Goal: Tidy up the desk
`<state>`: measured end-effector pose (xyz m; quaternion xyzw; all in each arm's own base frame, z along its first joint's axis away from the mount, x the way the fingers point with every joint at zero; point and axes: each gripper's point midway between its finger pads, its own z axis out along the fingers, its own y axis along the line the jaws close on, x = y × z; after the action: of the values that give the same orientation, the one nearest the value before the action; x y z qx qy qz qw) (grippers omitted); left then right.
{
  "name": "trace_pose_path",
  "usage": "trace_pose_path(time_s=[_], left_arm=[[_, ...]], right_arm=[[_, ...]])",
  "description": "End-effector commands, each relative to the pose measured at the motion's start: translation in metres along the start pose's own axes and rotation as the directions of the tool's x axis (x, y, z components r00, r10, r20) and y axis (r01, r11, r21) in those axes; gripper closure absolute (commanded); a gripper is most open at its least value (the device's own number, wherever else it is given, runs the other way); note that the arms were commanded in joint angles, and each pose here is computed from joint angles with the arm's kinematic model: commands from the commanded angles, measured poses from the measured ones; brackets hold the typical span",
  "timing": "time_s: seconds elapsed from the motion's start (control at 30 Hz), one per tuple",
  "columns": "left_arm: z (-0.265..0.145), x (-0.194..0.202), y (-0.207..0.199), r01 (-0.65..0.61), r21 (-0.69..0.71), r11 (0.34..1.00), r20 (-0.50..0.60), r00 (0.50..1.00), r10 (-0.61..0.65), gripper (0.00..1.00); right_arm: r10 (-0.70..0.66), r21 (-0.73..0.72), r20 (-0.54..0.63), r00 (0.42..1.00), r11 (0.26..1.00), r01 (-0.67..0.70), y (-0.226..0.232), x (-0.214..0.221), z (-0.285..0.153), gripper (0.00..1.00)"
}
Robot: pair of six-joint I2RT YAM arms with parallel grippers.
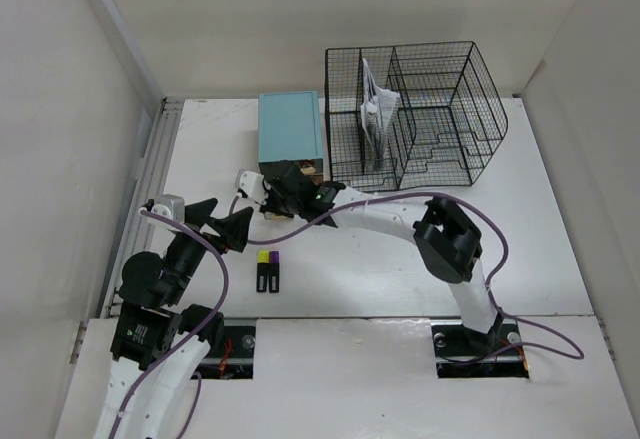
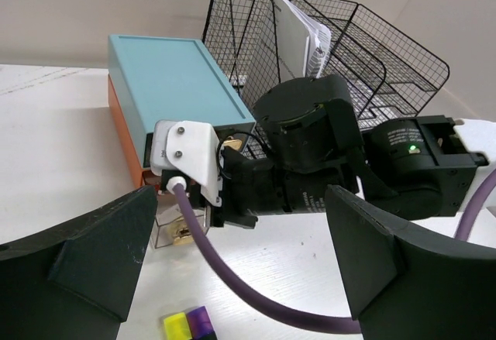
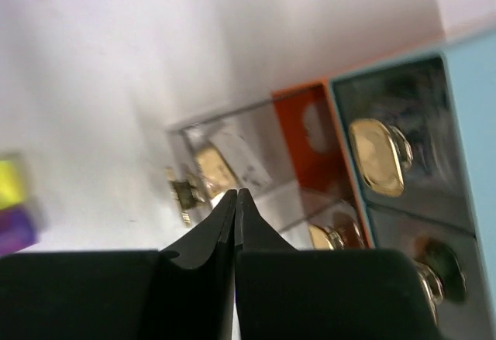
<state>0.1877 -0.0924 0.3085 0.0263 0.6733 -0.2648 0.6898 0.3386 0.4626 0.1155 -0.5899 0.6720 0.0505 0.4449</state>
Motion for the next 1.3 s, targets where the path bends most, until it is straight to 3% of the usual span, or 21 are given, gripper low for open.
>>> trace_pose_path(time_s=[0.0, 0.13, 0.2, 0.23, 0.4, 0.53, 0.7, 0.77, 0.87, 1.03, 1.27], left_arm=[[-0.002, -0.013, -0.006, -0.009, 0.025, 1.0, 0.046, 0.999, 0.008, 0.12], [-0.002, -0.013, -0.006, -0.009, 0.025, 1.0, 0.046, 0.999, 0.008, 0.12], [-0.002, -0.013, -0.006, -0.009, 0.025, 1.0, 0.046, 0.999, 0.008, 0.12], [-0.002, -0.013, -0.006, -0.009, 0.025, 1.0, 0.046, 0.999, 0.008, 0.12], [-0.002, -0.013, -0.006, -0.009, 0.025, 1.0, 0.046, 0.999, 0.008, 0.12], [-0.002, -0.013, -0.006, -0.009, 0.025, 1.0, 0.046, 0.999, 0.008, 0.12], [-0.002, -0.013, -0.006, -0.009, 0.025, 1.0, 0.046, 0.999, 0.008, 0.12], [-0.002, -0.013, -0.006, -0.009, 0.025, 1.0, 0.046, 0.999, 0.008, 0.12], [-0.002, -0.013, -0.005, 0.001, 0.017, 1.0, 0.049, 0.999, -0.001, 0.12], [-0.002, -0.013, -0.005, 0.001, 0.017, 1.0, 0.049, 0.999, -0.001, 0.12], [-0.001, -0.014, -0.004, 0.001, 0.008, 1.0, 0.052, 0.999, -0.001, 0.12]], right_arm=[[0.043, -0.138, 0.18, 0.983, 0.99, -0.018, 0.004, -0.049, -0.03, 1.0], [0.055, -0.292, 0.193, 0.98, 0.957, 0.004, 0.02, -0.039, -0.033, 1.0], [0.055, -0.44, 0.218, 0.974, 0.897, 0.048, 0.04, -0.041, -0.035, 1.0], [0.061, -0.494, 0.166, 0.984, 0.869, 0.03, 0.047, -0.028, -0.036, 1.0], [0.058, -0.545, 0.073, 0.996, 0.838, -0.009, 0.058, -0.007, -0.012, 1.0], [0.096, -0.435, 0.002, 0.995, 0.896, -0.086, 0.042, 0.003, 0.005, 1.0], [0.118, -0.375, -0.039, 0.992, 0.919, -0.124, 0.03, 0.011, 0.017, 1.0], [0.162, -0.3, -0.057, 0.985, 0.938, -0.172, 0.02, 0.014, 0.024, 1.0], [0.202, -0.075, -0.074, 0.977, 0.975, -0.207, -0.015, 0.025, 0.033, 1.0], [0.233, 0.137, -0.075, 0.97, 0.966, -0.221, -0.05, 0.03, 0.043, 1.0], [0.225, 0.31, -0.086, 0.971, 0.932, -0.189, -0.076, 0.042, 0.052, 1.0]])
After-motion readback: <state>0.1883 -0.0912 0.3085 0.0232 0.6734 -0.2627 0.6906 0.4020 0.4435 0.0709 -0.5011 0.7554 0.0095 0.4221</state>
